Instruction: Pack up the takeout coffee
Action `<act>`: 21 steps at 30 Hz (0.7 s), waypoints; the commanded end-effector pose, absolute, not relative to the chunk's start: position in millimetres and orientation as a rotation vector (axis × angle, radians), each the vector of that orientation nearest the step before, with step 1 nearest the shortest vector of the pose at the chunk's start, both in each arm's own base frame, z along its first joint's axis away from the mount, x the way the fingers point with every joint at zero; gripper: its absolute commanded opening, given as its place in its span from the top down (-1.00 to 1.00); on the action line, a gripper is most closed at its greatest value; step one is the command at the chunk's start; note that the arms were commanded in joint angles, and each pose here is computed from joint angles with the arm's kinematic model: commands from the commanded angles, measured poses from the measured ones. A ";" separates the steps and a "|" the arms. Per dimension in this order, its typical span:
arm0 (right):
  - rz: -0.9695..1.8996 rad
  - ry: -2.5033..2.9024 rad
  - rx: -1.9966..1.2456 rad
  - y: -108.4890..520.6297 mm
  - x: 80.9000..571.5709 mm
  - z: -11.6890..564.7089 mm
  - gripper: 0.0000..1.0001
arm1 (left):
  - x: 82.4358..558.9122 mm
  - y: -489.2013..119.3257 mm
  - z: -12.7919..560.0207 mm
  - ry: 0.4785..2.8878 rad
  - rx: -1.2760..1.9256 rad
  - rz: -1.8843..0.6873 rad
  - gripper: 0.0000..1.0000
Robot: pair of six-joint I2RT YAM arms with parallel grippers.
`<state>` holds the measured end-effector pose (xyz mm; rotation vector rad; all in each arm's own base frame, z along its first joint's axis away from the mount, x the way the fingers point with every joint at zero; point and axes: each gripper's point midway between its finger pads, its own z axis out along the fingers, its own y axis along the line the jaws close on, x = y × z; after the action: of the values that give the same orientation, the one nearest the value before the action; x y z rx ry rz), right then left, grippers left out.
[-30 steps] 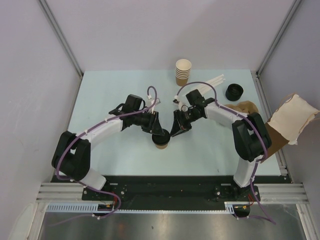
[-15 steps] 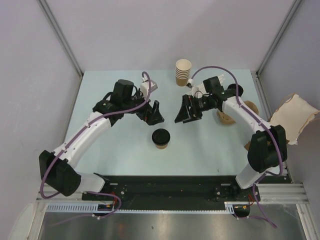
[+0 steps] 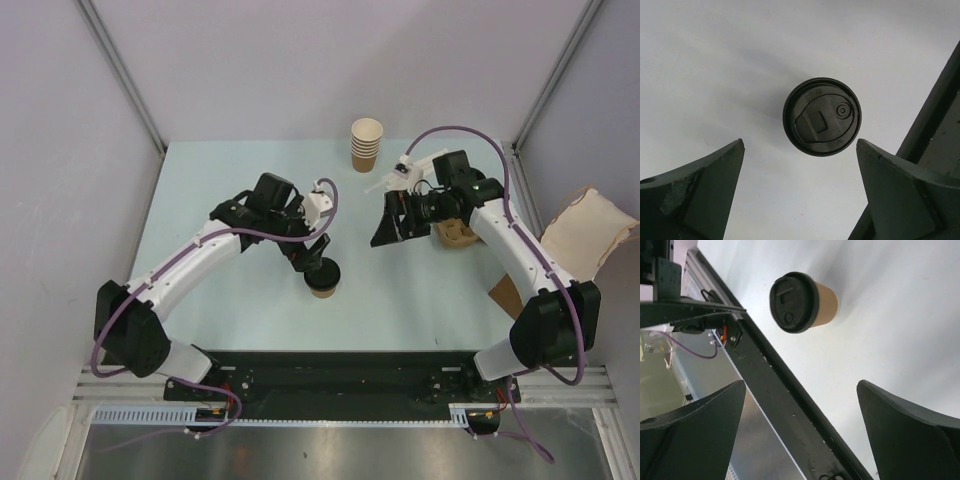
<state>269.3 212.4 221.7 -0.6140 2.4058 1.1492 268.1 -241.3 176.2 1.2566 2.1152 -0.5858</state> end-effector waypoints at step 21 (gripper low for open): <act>1.193 2.386 -0.602 212.6 276.4 223.9 -0.99 | 258.3 -272.0 123.9 2.113 1.458 -0.575 -0.99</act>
<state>275.6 209.7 214.5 -0.5869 2.4249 1.1730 253.2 -262.3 122.0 1.4240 2.1731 -0.5812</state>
